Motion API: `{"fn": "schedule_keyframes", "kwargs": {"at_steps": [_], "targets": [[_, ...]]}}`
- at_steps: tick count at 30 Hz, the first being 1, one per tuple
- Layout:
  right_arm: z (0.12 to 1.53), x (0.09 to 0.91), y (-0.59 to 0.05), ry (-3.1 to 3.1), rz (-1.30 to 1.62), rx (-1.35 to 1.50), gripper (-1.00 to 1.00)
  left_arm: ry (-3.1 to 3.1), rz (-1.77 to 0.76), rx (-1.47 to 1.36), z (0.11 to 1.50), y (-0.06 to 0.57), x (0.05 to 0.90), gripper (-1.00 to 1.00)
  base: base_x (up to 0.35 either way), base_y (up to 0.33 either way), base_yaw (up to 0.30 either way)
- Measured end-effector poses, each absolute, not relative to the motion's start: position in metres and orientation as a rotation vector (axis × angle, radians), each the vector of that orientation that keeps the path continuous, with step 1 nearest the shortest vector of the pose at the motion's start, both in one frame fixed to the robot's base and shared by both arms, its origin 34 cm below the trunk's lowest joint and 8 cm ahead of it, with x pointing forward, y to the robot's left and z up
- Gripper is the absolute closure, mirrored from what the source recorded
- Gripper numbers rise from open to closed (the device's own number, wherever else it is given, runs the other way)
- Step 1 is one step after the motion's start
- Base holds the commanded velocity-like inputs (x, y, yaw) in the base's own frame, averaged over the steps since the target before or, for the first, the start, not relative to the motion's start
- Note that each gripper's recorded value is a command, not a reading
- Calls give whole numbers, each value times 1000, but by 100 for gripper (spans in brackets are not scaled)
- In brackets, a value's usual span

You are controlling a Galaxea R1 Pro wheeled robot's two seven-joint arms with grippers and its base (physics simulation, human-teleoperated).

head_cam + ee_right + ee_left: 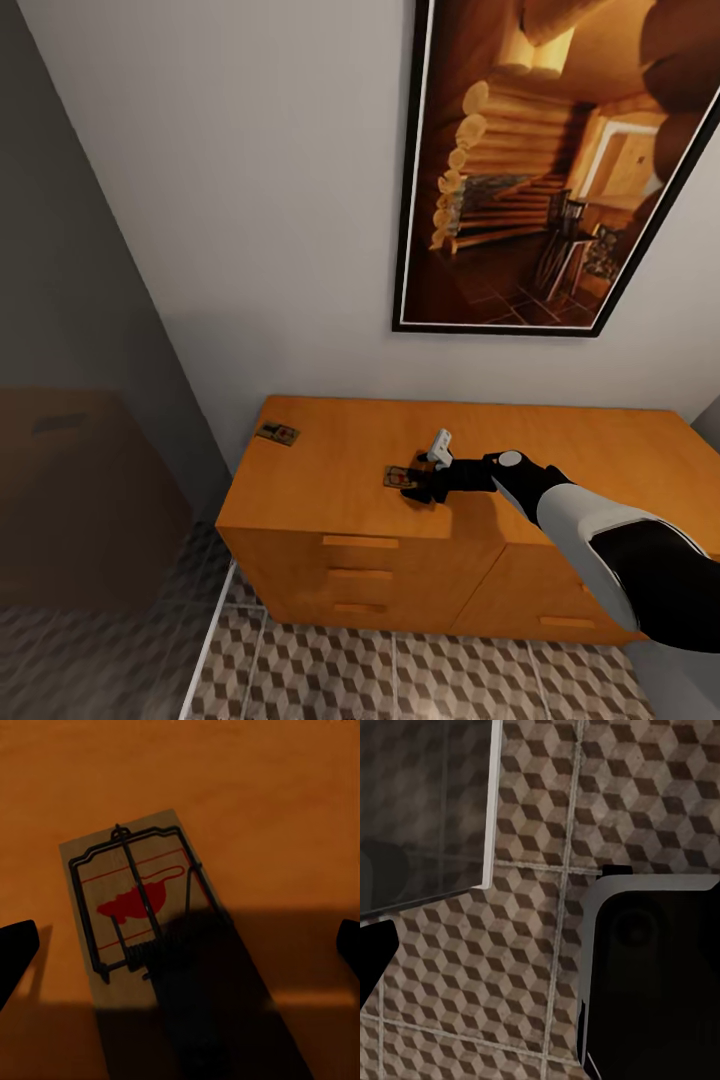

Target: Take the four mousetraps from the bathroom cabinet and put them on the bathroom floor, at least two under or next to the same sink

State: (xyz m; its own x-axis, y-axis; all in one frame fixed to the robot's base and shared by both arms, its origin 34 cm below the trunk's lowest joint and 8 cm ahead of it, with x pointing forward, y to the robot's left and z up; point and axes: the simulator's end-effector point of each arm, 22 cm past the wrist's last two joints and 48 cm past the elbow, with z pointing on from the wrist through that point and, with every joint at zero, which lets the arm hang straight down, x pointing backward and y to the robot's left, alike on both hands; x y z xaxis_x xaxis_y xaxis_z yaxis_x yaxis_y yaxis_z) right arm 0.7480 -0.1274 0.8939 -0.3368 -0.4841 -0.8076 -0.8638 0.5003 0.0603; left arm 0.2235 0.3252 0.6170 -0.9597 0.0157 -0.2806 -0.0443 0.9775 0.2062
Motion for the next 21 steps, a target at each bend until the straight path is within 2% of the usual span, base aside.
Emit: {"fn": "schedule_keyframes", "kwargs": {"at_steps": [21], "targets": [[893,755,-123,1961,632,-1131,-100,2860,307,-18,615,325,216,-100,0,0,0]]}}
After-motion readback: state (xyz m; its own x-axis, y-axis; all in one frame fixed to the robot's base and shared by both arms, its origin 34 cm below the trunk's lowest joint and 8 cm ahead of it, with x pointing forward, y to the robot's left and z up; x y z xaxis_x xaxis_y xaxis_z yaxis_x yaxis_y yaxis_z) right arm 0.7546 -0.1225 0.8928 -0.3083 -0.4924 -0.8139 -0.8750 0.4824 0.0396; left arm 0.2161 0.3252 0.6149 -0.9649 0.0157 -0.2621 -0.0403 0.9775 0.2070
